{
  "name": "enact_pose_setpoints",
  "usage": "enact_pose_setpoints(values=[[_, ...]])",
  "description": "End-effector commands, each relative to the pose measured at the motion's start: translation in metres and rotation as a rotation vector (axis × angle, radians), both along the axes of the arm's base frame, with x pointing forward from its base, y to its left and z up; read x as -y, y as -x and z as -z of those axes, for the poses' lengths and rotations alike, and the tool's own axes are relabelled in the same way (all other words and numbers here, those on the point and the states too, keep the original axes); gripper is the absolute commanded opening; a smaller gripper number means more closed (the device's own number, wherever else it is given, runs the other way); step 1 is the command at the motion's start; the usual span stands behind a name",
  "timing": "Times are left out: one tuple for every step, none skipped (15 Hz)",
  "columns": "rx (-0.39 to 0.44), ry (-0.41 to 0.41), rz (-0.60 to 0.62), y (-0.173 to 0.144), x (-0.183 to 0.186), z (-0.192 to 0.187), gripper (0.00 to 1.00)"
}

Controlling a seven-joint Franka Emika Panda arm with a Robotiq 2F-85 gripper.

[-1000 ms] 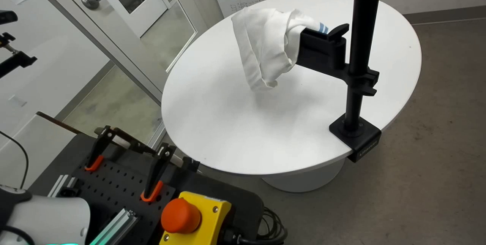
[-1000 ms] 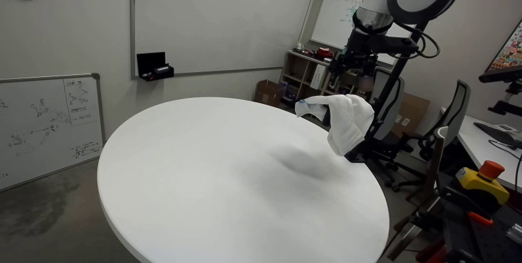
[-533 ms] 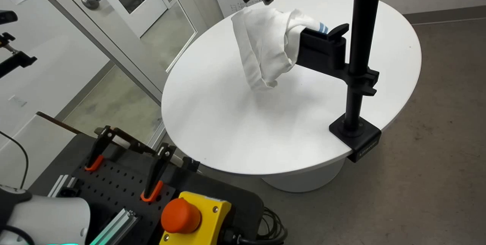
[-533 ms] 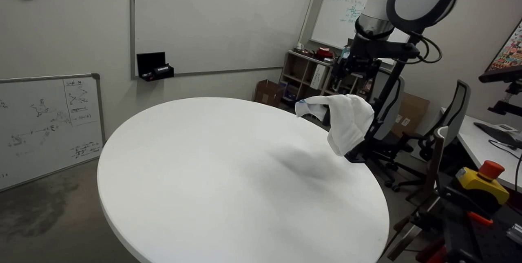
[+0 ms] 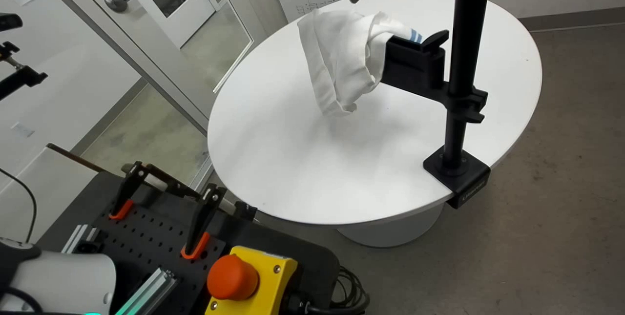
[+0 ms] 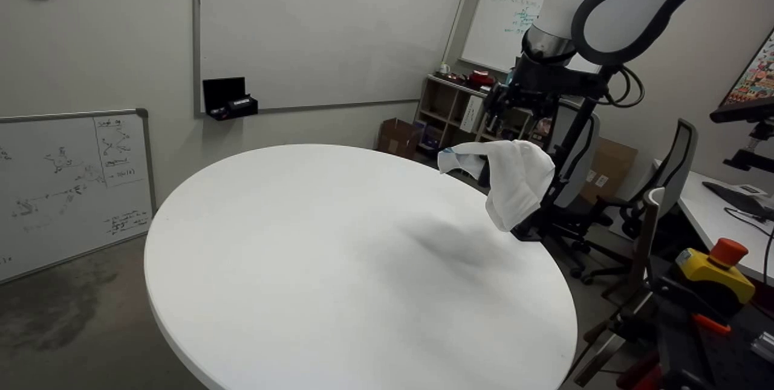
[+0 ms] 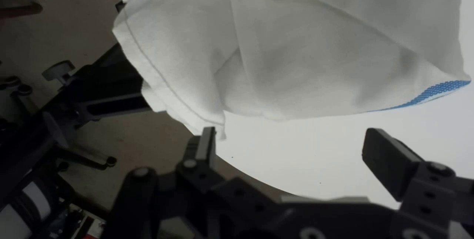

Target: Remove the towel from the clamp stand and put it n the table

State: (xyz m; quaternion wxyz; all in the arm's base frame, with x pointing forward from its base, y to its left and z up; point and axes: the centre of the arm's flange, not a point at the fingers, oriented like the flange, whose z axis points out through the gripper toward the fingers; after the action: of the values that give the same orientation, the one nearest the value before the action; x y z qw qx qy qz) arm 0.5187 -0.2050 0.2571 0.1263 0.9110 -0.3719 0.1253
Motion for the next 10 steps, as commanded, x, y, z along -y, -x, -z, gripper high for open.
enact_pose_setpoints(values=[[0.012,0.038,0.081,0.0,-0.006,0.008,1.0],[0.017,0.041,0.096,-0.001,-0.005,0.01,1.0],[0.023,0.041,0.108,0.0,-0.006,0.013,1.0],[0.028,0.042,0.118,0.0,-0.006,0.015,1.0],[0.027,0.043,0.132,0.0,-0.007,0.018,1.0],[0.025,0.041,0.142,0.0,-0.009,0.019,1.0],[0.024,0.041,0.15,0.001,-0.011,0.022,1.0],[0.024,0.039,0.155,0.001,-0.012,0.024,1.0],[0.025,0.038,0.159,0.001,-0.014,0.026,1.0],[0.028,0.034,0.159,0.0,-0.016,0.028,1.0]])
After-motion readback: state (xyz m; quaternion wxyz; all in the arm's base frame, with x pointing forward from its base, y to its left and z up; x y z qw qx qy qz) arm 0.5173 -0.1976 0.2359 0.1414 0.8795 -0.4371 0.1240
